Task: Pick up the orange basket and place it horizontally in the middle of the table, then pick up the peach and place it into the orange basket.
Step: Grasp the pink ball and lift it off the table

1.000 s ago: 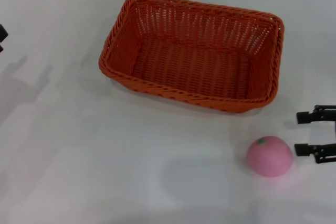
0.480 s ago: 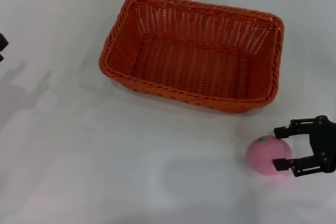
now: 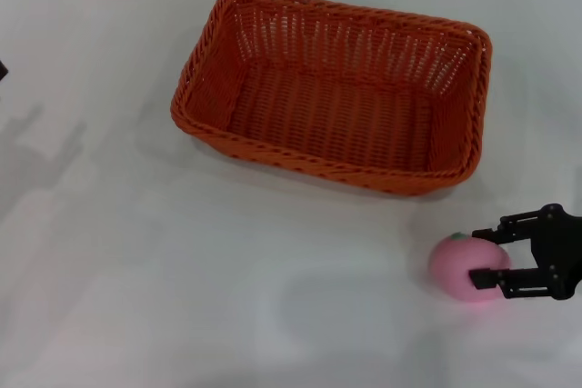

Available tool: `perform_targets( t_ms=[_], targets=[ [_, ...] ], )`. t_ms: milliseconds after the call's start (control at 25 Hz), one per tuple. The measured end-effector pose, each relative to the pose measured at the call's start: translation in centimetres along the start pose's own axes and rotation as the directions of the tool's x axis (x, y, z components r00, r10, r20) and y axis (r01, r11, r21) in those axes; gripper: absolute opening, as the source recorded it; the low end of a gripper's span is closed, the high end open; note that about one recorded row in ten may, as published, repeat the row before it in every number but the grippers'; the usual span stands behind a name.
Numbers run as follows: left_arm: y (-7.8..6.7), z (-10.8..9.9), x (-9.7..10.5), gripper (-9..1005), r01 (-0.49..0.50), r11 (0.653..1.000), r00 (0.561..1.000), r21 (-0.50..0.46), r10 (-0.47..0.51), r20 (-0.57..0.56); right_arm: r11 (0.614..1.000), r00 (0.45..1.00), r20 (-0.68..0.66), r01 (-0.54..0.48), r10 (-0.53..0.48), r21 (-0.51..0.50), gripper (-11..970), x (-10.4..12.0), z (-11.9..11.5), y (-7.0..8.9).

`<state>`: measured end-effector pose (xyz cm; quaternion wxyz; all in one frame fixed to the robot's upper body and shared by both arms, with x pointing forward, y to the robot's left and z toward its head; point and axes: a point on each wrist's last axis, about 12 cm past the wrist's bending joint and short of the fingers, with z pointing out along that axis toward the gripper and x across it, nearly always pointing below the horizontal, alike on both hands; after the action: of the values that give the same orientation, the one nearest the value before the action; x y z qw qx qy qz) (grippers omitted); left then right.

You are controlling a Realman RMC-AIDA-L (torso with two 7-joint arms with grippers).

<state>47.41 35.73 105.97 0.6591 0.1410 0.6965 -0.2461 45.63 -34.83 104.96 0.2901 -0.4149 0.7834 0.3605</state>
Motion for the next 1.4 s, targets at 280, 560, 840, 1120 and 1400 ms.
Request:
perform_targets(
  t_ms=[280, 560, 840, 1120, 1400],
  targets=[
    [0.2, -0.2, -0.1, 684, -0.013, 1.0, 1.0, -0.011, 0.013, 0.009, 1.0, 1.0, -0.001, 0.021, -0.021, -0.002, 408, -0.1, 0.1, 0.0],
    [0.3, -0.2, -0.1, 684, -0.019, 1.0, 1.0, -0.016, 0.019, 0.005, 0.999, 0.999, 0.021, 0.044, -0.044, -0.025, 323, -0.2, 0.1, 0.3],
    [0.5, -0.4, -0.2, 683, -0.031, 0.999, 0.999, -0.032, 0.031, 0.008, 0.993, 0.996, 0.058, 0.072, -0.067, -0.098, 291, -0.9, 0.0, 1.1],
    [0.6, -0.8, -0.1, 683, -0.029, 0.999, 1.0, -0.044, 0.029, 0.007, 0.976, 0.992, 0.07, 0.113, -0.101, -0.186, 243, -1.9, 1.3, 1.7],
    [0.6, -0.9, -0.1, 684, -0.034, 0.998, 0.999, -0.048, 0.034, 0.004, 0.954, 0.976, 0.155, 0.184, -0.15, -0.235, 188, -3.7, 2.5, 2.2]
  ],
)
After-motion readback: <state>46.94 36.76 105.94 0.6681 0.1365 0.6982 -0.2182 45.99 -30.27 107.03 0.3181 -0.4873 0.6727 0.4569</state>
